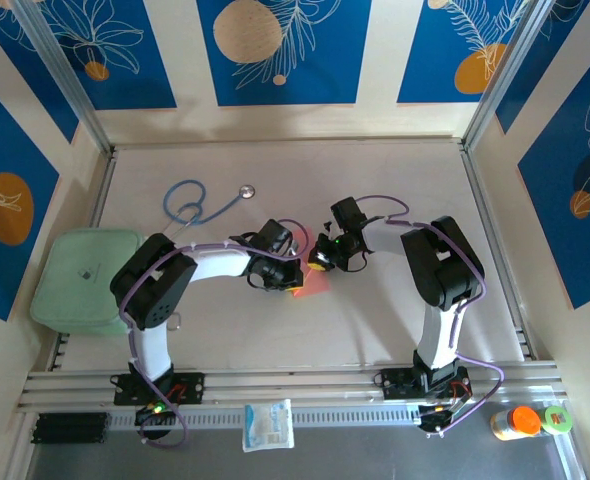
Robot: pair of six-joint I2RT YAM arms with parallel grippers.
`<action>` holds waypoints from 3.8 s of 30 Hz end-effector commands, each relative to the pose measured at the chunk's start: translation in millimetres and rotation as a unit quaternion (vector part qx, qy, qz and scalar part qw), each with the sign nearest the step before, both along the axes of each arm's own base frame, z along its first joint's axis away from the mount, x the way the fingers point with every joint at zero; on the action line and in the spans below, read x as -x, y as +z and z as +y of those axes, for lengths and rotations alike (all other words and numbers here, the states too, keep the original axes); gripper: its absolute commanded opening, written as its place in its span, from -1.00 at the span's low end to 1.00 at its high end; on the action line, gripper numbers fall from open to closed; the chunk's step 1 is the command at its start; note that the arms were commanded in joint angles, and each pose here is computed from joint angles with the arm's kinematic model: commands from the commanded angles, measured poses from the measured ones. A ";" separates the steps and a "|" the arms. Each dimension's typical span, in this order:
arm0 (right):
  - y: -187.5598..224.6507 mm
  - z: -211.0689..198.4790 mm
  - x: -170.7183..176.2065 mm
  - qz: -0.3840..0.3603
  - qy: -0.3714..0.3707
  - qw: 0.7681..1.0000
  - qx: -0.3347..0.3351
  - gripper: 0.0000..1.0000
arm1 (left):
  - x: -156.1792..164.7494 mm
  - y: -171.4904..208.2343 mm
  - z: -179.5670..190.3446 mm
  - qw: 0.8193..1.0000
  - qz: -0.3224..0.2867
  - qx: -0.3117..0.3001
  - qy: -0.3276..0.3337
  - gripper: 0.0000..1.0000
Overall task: Fold a paper plane with a square sheet of paper (pick it up from the middle)
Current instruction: Fold the triangle a second time at the center of the table.
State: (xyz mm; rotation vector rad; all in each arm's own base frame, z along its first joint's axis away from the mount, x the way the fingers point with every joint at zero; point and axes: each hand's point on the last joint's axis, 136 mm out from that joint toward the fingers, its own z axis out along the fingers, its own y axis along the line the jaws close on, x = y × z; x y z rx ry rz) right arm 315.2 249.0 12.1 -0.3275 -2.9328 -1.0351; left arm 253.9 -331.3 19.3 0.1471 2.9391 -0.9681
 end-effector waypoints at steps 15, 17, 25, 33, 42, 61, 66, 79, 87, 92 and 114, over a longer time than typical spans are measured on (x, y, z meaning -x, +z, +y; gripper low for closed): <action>-55.7 -41.6 27.8 0.079 -0.026 0.990 0.113 -0.86 | 49.9 -5.4 48.9 0.991 0.040 -0.100 -0.085 -0.94; -55.8 -41.6 28.0 0.080 -0.026 0.990 0.113 -0.86 | 45.5 1.7 47.9 0.991 0.029 -0.101 -0.084 -0.95; -53.0 -40.5 27.7 0.077 -0.029 0.991 0.108 -0.86 | 12.3 45.2 19.1 0.998 -0.039 -0.026 -0.029 -0.93; -51.3 -38.4 26.9 0.076 -0.031 0.991 0.101 -0.86 | 0.6 28.5 -5.0 1.000 -0.018 0.018 0.007 -0.95; -40.5 -32.4 20.7 0.058 -0.025 0.995 0.080 -0.85 | 7.9 -5.1 17.7 0.999 0.002 -0.052 0.014 -1.00; 21.6 -0.4 31.7 -0.039 0.034 0.999 0.008 -0.79 | 14.4 -16.7 23.1 0.998 0.016 -0.063 0.012 -1.00; 14.7 12.7 36.7 -0.033 0.036 0.999 0.006 -0.85 | 14.9 -17.7 23.3 0.998 0.017 -0.061 0.018 -1.00; 3.6 22.4 42.2 -0.018 0.048 0.999 0.003 -0.93 | 15.9 -19.1 23.2 0.998 0.021 -0.057 0.024 -1.00; 5.6 28.3 46.9 -0.022 0.065 0.998 -0.009 -0.93 | 15.2 -19.3 24.0 0.998 0.020 -0.059 0.026 -1.00; 4.3 30.7 53.8 -0.017 0.083 0.996 -0.007 -0.93 | 14.5 -18.1 24.8 0.998 0.016 -0.058 0.029 -1.00; -13.3 -19.7 -20.3 -0.068 0.019 0.997 0.002 -0.93 | 44.7 -47.5 58.4 0.991 0.060 -0.109 0.046 -1.00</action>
